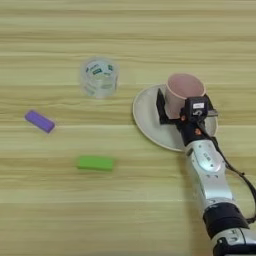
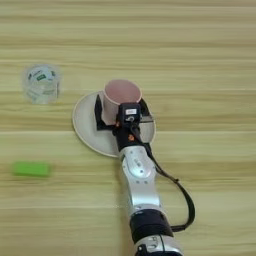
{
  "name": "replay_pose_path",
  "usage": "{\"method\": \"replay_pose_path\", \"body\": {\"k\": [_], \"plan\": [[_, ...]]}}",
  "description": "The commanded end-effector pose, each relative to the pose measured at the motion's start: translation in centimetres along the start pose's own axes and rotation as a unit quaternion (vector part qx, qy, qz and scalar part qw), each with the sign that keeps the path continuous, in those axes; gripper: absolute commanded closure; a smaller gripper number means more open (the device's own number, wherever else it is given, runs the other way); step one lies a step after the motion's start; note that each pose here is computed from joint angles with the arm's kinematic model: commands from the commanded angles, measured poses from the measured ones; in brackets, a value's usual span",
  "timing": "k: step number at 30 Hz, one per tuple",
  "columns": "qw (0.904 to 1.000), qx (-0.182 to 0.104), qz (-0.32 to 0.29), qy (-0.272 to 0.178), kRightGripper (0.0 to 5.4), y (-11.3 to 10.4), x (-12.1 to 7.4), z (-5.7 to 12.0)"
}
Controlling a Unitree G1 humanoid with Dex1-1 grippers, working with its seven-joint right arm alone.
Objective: Move the objects on the table
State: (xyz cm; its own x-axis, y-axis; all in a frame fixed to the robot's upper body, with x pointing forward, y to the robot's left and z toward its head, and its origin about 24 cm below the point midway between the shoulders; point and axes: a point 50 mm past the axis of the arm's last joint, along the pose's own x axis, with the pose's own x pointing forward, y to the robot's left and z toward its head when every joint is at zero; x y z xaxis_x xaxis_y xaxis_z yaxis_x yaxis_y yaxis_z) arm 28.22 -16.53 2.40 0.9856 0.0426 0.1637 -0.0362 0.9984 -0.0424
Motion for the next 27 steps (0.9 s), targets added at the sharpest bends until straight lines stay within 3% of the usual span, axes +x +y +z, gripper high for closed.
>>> {"method": "replay_pose_path", "body": {"k": [1,15,23,27], "plan": [[0.9979,-0.003,0.008,-0.064,0.03,0.2,1.88,2.71],[0.998,-0.002,0.009,-0.063,0.03,0.13,1.82,2.67],[0.9979,-0.001,0.01,-0.064,0.88,0.14,1.8,2.69],[0.9978,-0.001,0.009,-0.066,0.97,0.13,1.79,2.75]]}}
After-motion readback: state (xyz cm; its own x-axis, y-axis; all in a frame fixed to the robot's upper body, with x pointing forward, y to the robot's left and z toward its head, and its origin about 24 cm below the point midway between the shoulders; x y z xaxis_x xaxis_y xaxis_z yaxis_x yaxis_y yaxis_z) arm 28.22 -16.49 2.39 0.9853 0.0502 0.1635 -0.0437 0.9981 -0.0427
